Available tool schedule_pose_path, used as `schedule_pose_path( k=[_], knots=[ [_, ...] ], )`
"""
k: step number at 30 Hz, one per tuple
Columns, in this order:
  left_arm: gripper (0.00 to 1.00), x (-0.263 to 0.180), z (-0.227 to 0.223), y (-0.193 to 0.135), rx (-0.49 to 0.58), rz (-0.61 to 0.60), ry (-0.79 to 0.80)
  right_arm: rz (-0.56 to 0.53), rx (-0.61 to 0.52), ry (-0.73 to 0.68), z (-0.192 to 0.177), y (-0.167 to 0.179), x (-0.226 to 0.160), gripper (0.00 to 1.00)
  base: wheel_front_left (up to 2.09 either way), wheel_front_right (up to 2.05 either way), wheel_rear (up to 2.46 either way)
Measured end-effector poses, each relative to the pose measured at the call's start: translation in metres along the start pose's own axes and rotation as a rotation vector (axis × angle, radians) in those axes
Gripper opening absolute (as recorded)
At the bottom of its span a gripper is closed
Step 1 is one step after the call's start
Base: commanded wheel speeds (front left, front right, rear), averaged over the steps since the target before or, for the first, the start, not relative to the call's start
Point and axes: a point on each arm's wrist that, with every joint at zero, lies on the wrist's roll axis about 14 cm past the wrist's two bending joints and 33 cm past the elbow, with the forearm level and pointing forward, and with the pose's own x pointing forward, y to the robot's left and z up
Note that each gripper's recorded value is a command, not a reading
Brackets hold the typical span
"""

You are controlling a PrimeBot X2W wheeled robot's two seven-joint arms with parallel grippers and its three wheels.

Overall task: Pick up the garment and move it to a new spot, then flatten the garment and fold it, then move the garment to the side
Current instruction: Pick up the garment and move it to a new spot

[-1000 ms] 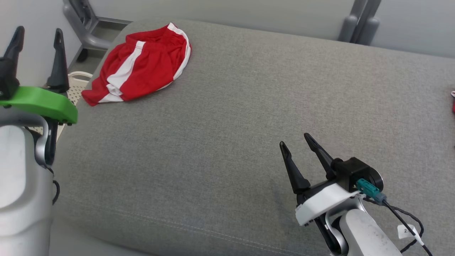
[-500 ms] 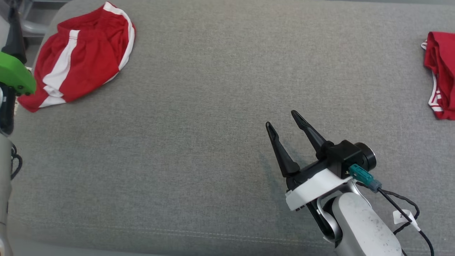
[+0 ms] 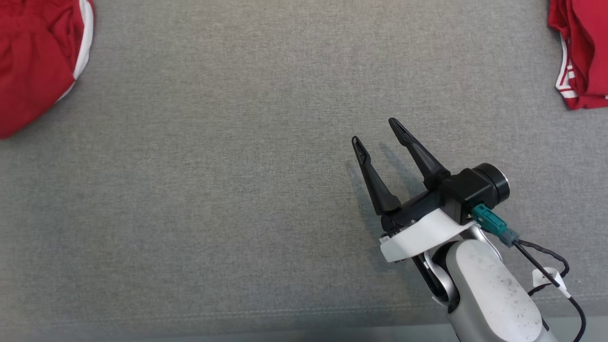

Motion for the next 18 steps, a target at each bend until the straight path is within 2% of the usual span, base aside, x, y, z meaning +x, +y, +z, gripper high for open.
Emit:
schedule_pose_path(
  k=[9, 16, 17, 18],
  knots=[
    [1.00, 0.027, -0.068, -0.020, -0.001, -0.017, 0.202, -0.080, -0.020, 0.026, -0.009, -0.031, -0.010, 1.00, 0.00, 0.00, 0.00],
    [1.00, 0.028, -0.116, -0.022, -0.004, 0.000, 0.386, -0.111, -0.028, 0.046, -0.015, -0.042, -0.014, 1.00, 0.00, 0.00, 0.00],
    [0.37, 0.028, -0.119, -0.021, -0.001, 0.003, 0.397, -0.114, -0.029, 0.048, -0.016, -0.043, -0.015, 1.00, 0.00, 0.00, 0.00],
    [0.00, 0.027, -0.121, -0.021, 0.002, 0.007, 0.402, -0.116, -0.029, 0.049, -0.016, -0.044, -0.015, 1.00, 0.00, 0.00, 0.00]
  ],
)
